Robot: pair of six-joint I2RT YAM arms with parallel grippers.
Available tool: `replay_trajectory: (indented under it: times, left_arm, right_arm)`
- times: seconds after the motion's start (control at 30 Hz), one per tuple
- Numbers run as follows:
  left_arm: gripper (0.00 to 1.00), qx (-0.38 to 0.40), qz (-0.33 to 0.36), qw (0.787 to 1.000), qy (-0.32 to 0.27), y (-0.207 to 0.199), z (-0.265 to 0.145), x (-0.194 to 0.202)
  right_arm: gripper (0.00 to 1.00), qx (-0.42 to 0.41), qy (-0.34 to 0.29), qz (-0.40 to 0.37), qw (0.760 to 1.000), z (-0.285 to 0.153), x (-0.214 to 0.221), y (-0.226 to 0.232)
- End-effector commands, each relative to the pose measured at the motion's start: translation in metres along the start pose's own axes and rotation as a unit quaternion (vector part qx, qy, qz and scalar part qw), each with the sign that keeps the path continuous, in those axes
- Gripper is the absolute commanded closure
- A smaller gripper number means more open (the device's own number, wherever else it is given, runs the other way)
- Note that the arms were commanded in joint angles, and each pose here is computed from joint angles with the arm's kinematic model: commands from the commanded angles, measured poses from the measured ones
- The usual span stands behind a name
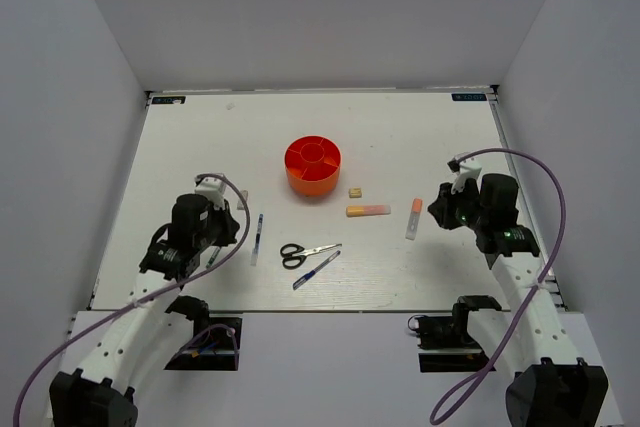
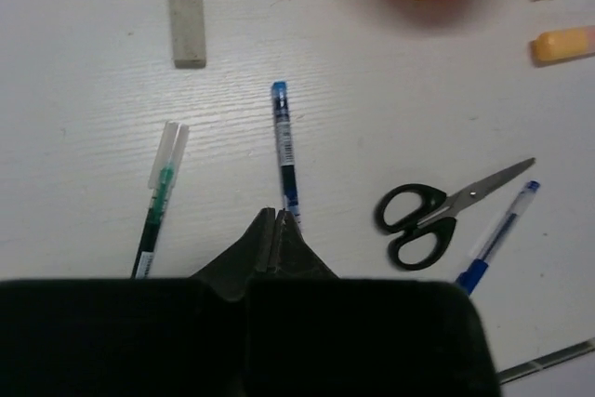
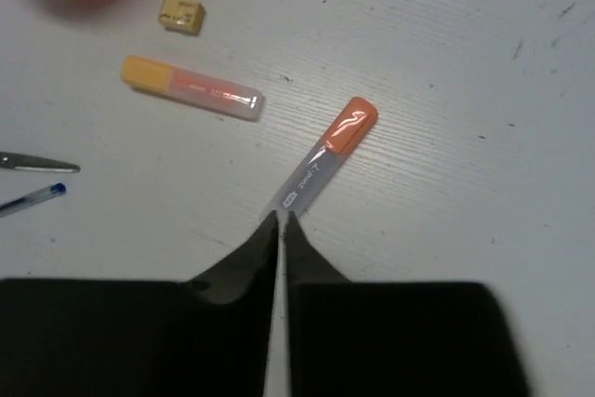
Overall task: Sort the stationery into containers
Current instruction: Pick up the stationery from the center of the board.
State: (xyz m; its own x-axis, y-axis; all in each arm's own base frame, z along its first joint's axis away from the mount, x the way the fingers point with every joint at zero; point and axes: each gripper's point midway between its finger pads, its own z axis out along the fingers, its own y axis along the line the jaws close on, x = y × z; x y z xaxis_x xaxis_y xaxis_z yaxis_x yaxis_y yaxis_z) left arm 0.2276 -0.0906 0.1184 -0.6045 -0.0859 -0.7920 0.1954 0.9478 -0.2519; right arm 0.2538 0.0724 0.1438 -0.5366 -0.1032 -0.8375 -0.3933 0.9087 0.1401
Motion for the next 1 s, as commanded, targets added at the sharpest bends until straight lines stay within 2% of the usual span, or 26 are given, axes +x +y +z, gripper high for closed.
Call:
replay_trajectory:
  times: [0.0,0.03,0.07,0.1,0.13,0.17,0.2,0.23,0.27,0.3,0.33,0.37,0.4,0.43,0.5,0.53,0.97]
  left_arm:
    - [1.0,-0.044,-0.002,0.999,0.01,0.01,0.005,-0.017]
    - [0.66,-0.062,0.007,0.998,0.027,0.016,0.009,-0.02]
    - [0.44,-0.072,0.009,0.996,0.046,0.018,0.016,-0.024]
    - [0.33,-0.073,0.021,0.996,0.054,0.017,0.016,-0.031]
    - [0.31,-0.092,0.024,0.992,0.088,0.024,0.026,-0.023]
    - [0.3,-0.102,0.029,0.989,0.101,0.027,0.031,-0.024]
    - [0.36,-0.116,0.032,0.984,0.132,0.031,0.046,-0.026]
    - [0.49,-0.138,0.036,0.98,0.136,0.039,0.051,-0.028]
    - [0.54,-0.144,0.039,0.979,0.14,0.041,0.056,-0.029]
    - [0.57,-0.155,0.039,0.975,0.157,0.045,0.07,-0.03]
    - [0.59,-0.167,0.041,0.972,0.159,0.049,0.075,-0.032]
    - [0.59,-0.173,0.041,0.972,0.152,0.049,0.08,-0.041]
    - [0.59,-0.182,0.042,0.967,0.175,0.054,0.093,-0.033]
    - [0.55,-0.194,0.049,0.964,0.177,0.06,0.097,-0.034]
    - [0.53,-0.199,0.058,0.957,0.205,0.064,0.109,-0.023]
    - [0.49,-0.202,0.063,0.957,0.198,0.065,0.114,-0.03]
    - [0.48,-0.199,0.058,0.952,0.225,0.072,0.155,-0.009]
  right_arm:
    - [0.71,-0.053,-0.001,-0.04,0.998,-0.001,-0.003,0.015]
    - [0.39,-0.057,-0.005,-0.046,0.997,-0.002,-0.009,0.016]
    - [0.22,-0.059,0.013,-0.046,0.997,-0.003,-0.002,0.016]
    - [0.31,-0.061,0.021,-0.044,0.997,-0.002,0.0,0.016]
    - [0.48,-0.062,0.024,-0.047,0.997,-0.003,-0.003,0.017]
    - [0.71,-0.062,0.024,-0.046,0.997,-0.004,-0.004,0.017]
    - [1.0,-0.062,0.024,-0.044,0.997,-0.003,-0.004,0.017]
    - [1.0,-0.065,0.027,-0.041,0.997,-0.003,-0.002,0.019]
    - [1.0,-0.066,0.022,-0.039,0.997,-0.004,-0.005,0.019]
    - [0.81,-0.071,0.024,-0.038,0.996,-0.004,-0.004,0.021]
    - [0.76,-0.07,0.025,-0.035,0.997,-0.005,-0.005,0.022]
    - [0.76,-0.072,0.024,-0.035,0.997,-0.006,-0.008,0.022]
    - [0.74,-0.071,0.029,-0.035,0.996,-0.007,-0.006,0.022]
    - [0.74,-0.066,0.028,-0.033,0.997,-0.007,-0.008,0.021]
    - [0.71,-0.063,0.027,-0.034,0.997,-0.008,-0.009,0.02]
    - [0.7,-0.061,0.026,-0.036,0.997,-0.008,-0.009,0.02]
    - [0.67,-0.055,0.04,-0.037,0.997,-0.004,-0.007,0.018]
